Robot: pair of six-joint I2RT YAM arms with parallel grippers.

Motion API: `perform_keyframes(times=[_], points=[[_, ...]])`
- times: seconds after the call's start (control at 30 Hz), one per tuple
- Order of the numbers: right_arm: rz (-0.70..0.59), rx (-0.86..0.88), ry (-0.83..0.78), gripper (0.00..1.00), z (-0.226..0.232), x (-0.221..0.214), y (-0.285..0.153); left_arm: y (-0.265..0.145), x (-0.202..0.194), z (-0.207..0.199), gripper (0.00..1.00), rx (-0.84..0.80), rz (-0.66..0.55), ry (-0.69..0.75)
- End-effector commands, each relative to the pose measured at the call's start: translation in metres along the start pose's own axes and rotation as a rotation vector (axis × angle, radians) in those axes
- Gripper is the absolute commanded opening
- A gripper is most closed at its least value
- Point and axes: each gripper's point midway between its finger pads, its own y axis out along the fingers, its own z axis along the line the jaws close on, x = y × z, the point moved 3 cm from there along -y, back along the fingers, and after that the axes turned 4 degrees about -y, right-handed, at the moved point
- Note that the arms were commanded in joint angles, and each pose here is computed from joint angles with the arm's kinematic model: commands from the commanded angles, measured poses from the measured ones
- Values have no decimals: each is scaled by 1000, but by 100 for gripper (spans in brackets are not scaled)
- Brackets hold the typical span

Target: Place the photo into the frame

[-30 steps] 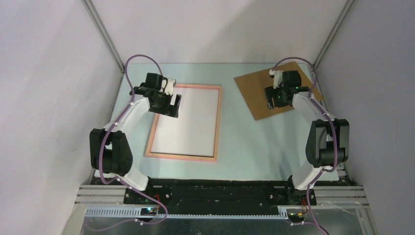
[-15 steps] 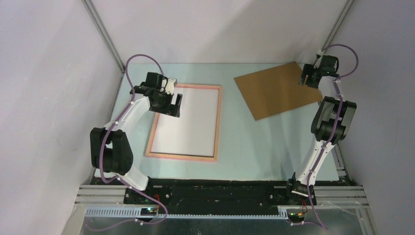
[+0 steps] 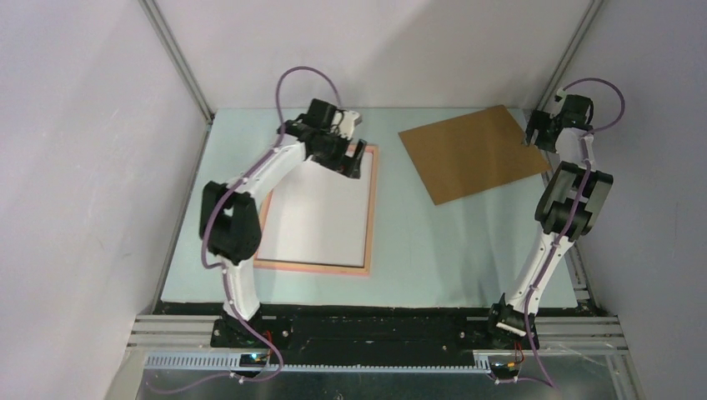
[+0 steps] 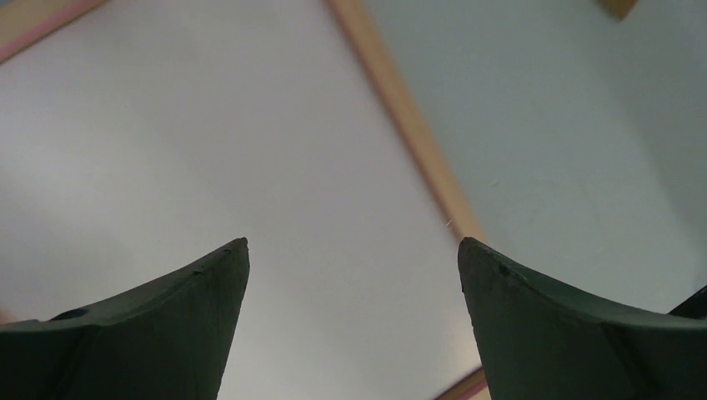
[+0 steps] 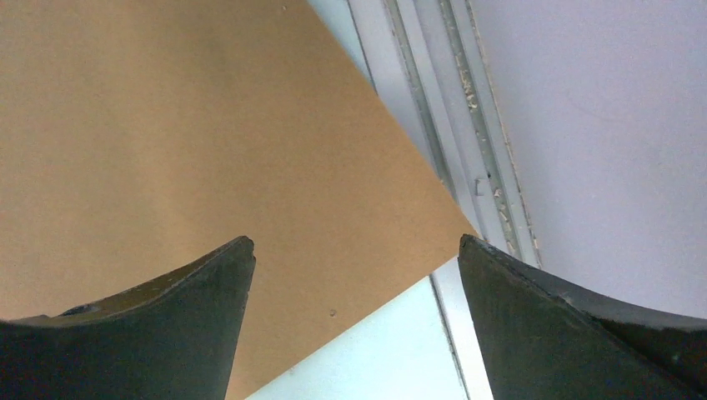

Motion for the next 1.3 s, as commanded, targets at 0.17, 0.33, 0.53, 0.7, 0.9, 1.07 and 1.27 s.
perform_keyframes(times=[0.17, 0.33, 0.53, 0.7, 0.9, 1.07, 1.27], points=[[45, -28, -82, 97, -26, -3, 8, 59, 64, -79, 99, -133, -91, -71], [98, -2, -102, 97, -31, -14, 18, 88, 87, -111, 99, -134, -136, -59], [146, 58, -150, 97, -27, -22, 26, 120, 96, -125, 99, -125, -166, -108], [175, 128, -185, 97, -21, -29, 32, 143, 100, -131, 99, -138, -201, -168], [208, 176, -197, 97, -15, -36, 40, 165, 98, -139, 99, -136, -219, -189], [205, 177, -206, 95, -15, -36, 42, 173, 97, -143, 99, -137, -226, -191], [203, 148, -229, 96, -19, -32, 40, 183, 90, -147, 99, -147, -209, -215]])
